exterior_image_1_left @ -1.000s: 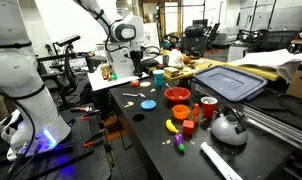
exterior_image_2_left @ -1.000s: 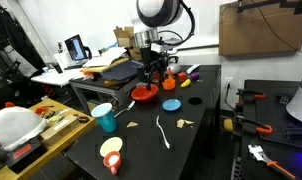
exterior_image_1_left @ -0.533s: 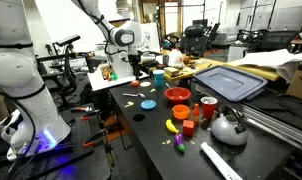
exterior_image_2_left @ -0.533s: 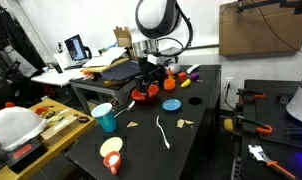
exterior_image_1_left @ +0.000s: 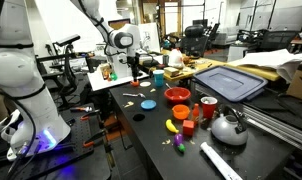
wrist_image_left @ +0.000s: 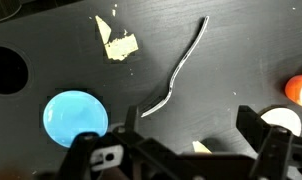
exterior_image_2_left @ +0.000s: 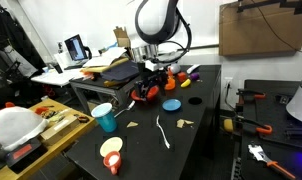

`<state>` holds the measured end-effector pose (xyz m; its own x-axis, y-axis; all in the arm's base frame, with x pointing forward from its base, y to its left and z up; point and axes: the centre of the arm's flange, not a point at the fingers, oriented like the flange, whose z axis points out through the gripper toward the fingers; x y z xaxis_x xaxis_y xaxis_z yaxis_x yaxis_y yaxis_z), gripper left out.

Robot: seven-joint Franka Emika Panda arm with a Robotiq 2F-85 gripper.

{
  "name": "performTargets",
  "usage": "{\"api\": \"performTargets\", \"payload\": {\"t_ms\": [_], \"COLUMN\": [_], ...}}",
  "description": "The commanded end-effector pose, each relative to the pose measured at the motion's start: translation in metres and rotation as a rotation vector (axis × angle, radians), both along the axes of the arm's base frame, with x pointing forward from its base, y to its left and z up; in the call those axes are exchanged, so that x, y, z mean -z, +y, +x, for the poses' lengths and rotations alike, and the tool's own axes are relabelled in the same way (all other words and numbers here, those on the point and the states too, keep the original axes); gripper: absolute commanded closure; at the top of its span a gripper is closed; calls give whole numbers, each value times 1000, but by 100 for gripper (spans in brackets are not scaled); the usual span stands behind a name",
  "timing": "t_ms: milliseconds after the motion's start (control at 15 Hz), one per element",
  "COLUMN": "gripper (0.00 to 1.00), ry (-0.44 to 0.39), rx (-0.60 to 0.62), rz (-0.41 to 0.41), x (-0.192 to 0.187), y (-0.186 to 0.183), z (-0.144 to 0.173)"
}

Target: Pick up the silver fork and put it on the table to the right of the blue plate

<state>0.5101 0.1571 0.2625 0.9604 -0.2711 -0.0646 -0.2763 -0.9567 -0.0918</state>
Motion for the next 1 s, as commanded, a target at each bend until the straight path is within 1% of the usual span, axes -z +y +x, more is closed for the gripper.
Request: {"api": "performTargets", "payload": {"t_ms": [0, 667, 933], "gripper": [0, 0, 0], "ry": [7, 38, 50], "rx": [58, 95, 128], "rz": [10, -3, -4], "x": [12, 37, 47], "y": [6, 12, 13], "z": [-3, -8, -9]}}
